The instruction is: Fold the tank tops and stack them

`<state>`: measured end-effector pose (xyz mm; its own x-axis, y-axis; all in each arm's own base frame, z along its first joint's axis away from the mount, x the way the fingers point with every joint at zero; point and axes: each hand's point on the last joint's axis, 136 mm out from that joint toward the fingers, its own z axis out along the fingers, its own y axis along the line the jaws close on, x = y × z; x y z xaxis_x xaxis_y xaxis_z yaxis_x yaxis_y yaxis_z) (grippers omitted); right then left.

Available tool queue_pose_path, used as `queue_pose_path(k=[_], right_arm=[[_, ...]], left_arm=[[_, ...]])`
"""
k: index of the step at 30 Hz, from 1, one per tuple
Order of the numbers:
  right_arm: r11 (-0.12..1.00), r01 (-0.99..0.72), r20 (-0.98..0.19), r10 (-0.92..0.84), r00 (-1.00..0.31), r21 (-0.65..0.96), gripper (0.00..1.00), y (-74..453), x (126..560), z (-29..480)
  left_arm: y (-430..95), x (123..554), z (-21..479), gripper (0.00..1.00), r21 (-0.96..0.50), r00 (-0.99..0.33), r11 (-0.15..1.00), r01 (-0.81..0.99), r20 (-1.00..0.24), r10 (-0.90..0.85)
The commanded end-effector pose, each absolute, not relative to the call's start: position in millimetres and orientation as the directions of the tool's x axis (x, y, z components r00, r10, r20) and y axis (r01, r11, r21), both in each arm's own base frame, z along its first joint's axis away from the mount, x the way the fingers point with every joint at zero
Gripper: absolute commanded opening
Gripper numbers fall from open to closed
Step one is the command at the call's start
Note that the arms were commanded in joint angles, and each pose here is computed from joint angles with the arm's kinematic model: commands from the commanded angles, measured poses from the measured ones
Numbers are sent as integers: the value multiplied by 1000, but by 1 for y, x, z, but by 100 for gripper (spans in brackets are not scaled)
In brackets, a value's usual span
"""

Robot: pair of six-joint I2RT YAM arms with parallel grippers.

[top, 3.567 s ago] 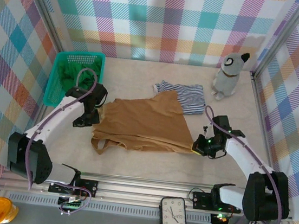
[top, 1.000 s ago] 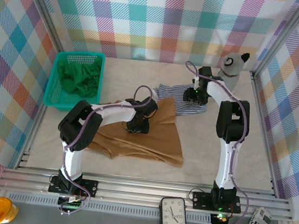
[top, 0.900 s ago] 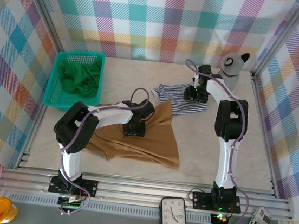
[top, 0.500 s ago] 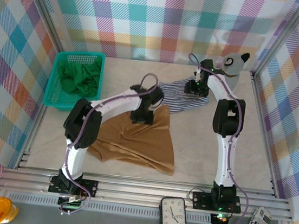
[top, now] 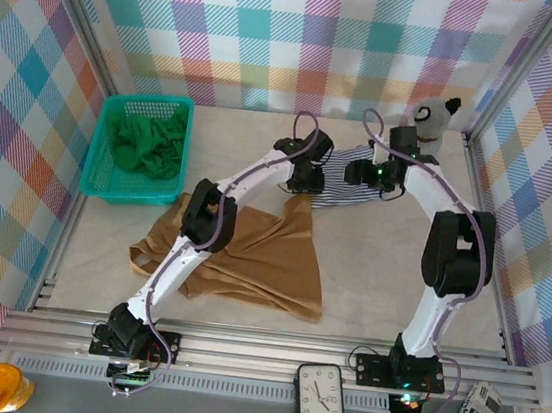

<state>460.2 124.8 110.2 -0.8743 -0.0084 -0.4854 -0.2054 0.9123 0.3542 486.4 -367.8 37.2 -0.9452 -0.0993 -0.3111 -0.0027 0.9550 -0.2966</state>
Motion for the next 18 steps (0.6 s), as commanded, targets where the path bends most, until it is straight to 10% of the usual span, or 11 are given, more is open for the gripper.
queue_pose_path(k=[1, 18], right_arm=[[901, -229, -504, -13, -864, 368, 71, 128, 453, 98], [925, -53, -346, 88, -934, 376, 69, 131, 554, 41]], left_arm=[[-365, 501, 42, 31, -329, -940, 944, -10, -319, -121], [-321, 580, 10, 33, -423, -896, 905, -42, -384, -221]])
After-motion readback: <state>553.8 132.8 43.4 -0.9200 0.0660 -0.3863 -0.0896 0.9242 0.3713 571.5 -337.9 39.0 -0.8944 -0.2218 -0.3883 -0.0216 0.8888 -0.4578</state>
